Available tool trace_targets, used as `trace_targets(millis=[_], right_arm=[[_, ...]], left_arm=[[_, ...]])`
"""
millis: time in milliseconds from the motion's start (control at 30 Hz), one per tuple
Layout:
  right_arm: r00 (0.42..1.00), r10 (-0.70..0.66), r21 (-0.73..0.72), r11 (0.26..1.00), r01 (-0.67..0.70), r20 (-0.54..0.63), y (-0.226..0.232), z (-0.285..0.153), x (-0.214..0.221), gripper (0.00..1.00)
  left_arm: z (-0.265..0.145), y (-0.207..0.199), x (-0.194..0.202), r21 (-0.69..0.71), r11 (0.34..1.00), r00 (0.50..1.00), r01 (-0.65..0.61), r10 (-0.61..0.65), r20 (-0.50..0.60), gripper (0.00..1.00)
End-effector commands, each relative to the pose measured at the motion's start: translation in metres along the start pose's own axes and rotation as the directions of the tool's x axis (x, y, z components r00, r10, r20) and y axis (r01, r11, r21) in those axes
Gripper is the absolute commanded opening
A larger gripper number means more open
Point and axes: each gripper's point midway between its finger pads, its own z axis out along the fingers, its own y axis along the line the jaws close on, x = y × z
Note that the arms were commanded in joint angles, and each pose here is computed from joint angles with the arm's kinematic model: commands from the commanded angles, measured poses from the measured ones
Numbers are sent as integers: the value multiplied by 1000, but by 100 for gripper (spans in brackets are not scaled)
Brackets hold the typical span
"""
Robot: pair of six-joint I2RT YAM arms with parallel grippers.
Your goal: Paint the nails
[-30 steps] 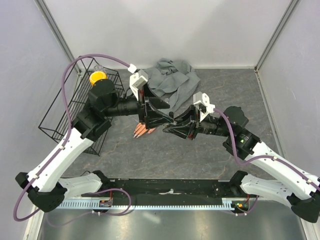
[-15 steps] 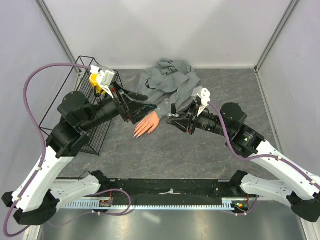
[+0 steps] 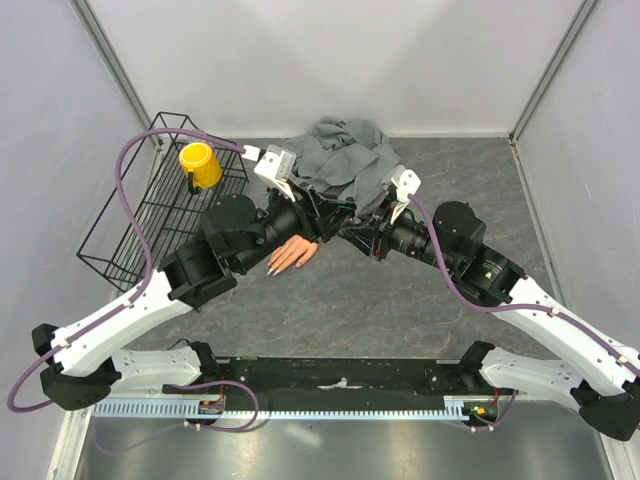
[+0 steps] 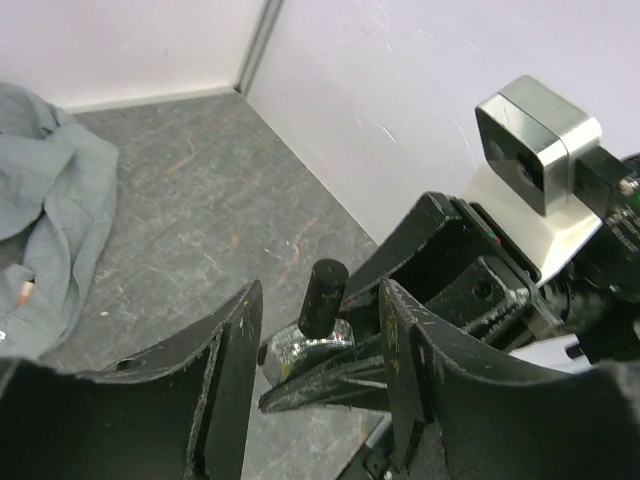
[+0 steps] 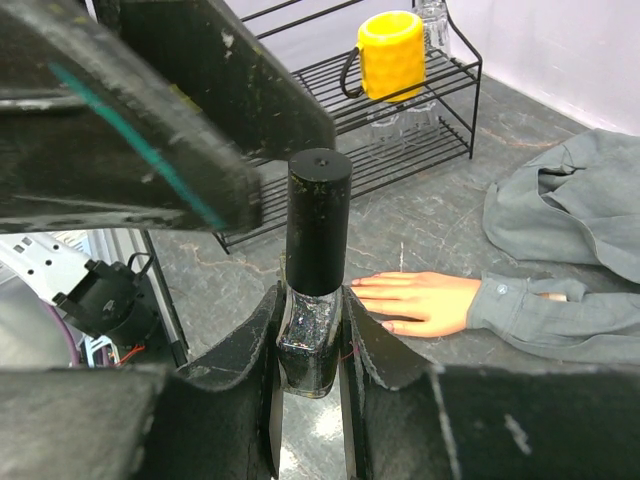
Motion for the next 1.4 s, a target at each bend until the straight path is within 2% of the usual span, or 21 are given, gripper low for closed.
trace_targets(millis=[0,300,733,833,900,1033,1067,1167,1200,1267,1300,1367], right_arm=[[996,-21,2,1000,21,83,4,-4,-33,0],[995,-21,-5,1000,22,103,7,-5,-39,0],[993,-9,-14,1000,11,119,9,-4,-44,0],[993,-6,-23,1000,9,122,10,-5,-44,0],[992,-2,-36,999,7,127,13,-6,-46,0],[991,-5,-71,997,15,137,20,-8,-47,0],[990,-8,-84,996,20,142,23,-10,-47,0],[984,-37,-178,982,68,175,40,-17,-50,0],[981,-47,-205,975,87,190,46,-21,-52,0],[976,-66,-307,943,129,207,65,-29,-54,0],[973,-71,-345,927,146,222,72,-33,-57,0],[958,-58,-468,863,190,283,99,-50,-67,0]], left_arm=[[6,4,-25,-66,997,991,-37,45,125,56],[18,0,-10,-42,999,995,-32,36,90,46],[11,-13,10,63,998,999,-22,20,30,47],[9,-15,11,80,996,999,-28,26,32,40],[7,-16,10,93,995,999,-37,34,39,25],[1,-21,12,142,988,997,-68,63,44,13],[-1,-23,13,159,984,997,-76,71,40,5],[-12,-41,17,317,943,994,-104,94,47,2],[-21,-60,26,452,887,995,-95,102,11,2],[-26,-67,36,566,820,990,-86,133,-43,2],[-45,-85,49,697,714,980,-65,179,-91,2],[-60,-92,57,791,609,968,-51,225,-111,2]])
